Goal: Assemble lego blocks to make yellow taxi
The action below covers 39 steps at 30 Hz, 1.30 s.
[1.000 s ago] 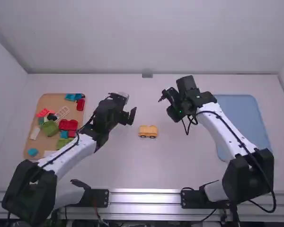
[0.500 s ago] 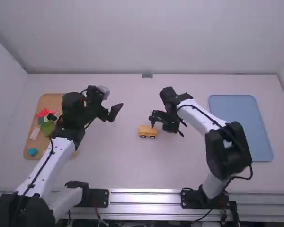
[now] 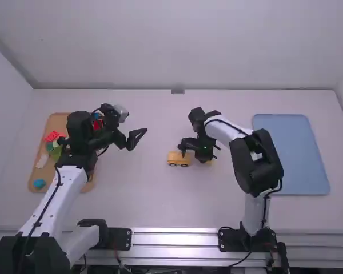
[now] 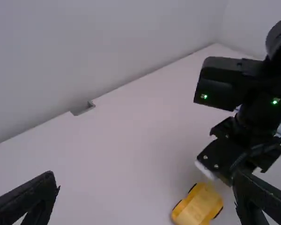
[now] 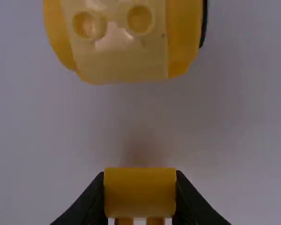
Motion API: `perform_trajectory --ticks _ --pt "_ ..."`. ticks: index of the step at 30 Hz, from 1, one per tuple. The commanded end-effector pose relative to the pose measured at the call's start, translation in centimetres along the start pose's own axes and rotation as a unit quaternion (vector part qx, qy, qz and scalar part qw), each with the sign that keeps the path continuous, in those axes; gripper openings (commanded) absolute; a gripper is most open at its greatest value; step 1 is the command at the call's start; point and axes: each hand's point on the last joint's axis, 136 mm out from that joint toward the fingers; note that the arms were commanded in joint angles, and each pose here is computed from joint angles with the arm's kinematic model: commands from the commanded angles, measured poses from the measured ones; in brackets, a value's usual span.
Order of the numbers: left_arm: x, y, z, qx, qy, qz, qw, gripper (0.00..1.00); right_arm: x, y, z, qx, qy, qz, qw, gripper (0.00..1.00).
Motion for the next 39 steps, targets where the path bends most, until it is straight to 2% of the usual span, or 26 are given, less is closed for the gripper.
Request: perform_trajectory --ticks 1,10,14,15,17,20,23,25,26,27,30,32,33,34,35,37,39 --pt "-0.7 -0.2 -0.9 -0.009 0.016 0.011 1.000 0.99 -0.2 0.3 -0.1 -0.001 -0.009 -0.006 1.000 0.24" --pt "-0.7 -0.2 -0.9 -0.009 0.016 0.011 1.000 0.99 -0.1 0.4 0.0 0.000 -0.009 -0.009 1.000 0.32" --pt "-0.6 -0.3 -0.8 -0.008 0.014 0.011 1.000 0.99 -0.1 0.4 0.0 0.000 -0.008 -0.009 1.000 0.46" --pt "-0.7 -0.2 -0.7 -0.007 0.013 0.012 1.000 0.99 -0.1 0.4 0.0 0.000 -0.008 -0.009 1.000 0.57" --pt "-0.6 -0.2 -0.7 -0.005 0.012 0.011 1.000 0.99 0.0 0.4 0.0 0.001 -0.006 -0.010 1.000 0.71" --pt "-0.6 -0.2 -0.6 -0.004 0.011 0.010 1.000 0.99 0.1 0.1 -0.1 -0.001 -0.005 -0.015 1.000 0.80" --pt "-0.5 -0.2 -0.6 -0.004 0.011 0.005 1.000 0.99 0.2 -1.3 -1.0 -0.015 0.013 -0.019 1.000 0.81" --pt "0.3 -0.2 -0.5 -0.001 0.008 -0.018 1.000 0.99 0.5 -3.6 -1.7 -0.039 0.011 -0.024 0.999 0.98" --pt "0.5 -0.2 -0.4 0.001 0.008 -0.022 1.000 0.99 0.5 -4.3 -1.8 -0.047 0.008 -0.022 0.999 0.99" --pt "0.9 -0.3 -0.1 0.006 0.003 -0.036 0.999 0.99 0.6 -6.1 -2.4 -0.080 0.001 -0.013 0.997 0.99" --pt "1.7 -0.3 0.4 0.016 -0.004 -0.060 0.998 0.99 0.9 -9.2 -3.3 -0.153 -0.022 0.005 0.988 0.99" --pt "1.9 -0.4 0.7 0.021 -0.007 -0.064 0.998 0.99 1.3 -11.8 -3.9 -0.229 -0.047 0.024 0.972 0.99" --pt "1.7 -0.4 0.9 0.024 -0.012 -0.057 0.998 0.99 1.4 -13.7 -4.2 -0.294 -0.061 0.047 0.953 0.99" --pt "1.6 -0.4 0.9 0.025 -0.013 -0.056 0.998 0.99 1.4 -13.9 -4.3 -0.301 -0.063 0.049 0.950 0.99" --pt "1.3 -0.4 1.0 0.026 -0.010 -0.044 0.999 0.99 1.3 -15.2 -4.2 -0.351 -0.074 0.075 0.930 0.99" --pt "0.6 -0.3 0.9 0.024 0.015 -0.024 0.999 0.99 0.9 -15.8 -3.7 -0.381 -0.069 0.100 0.917 0.99" --pt "-0.7 -0.2 0.9 0.023 0.064 0.010 0.998 0.99 0.2 -15.5 -2.7 -0.388 -0.060 0.120 0.912 0.99"
Point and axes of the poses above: each hand's point on the last joint's axis, 136 mm out from that joint toward the fingers, its own y axis out along the fingers, its own x axis along the line the jaws close on, z = x × y, and after that the axes turned 8 degrees about -y, right-handed
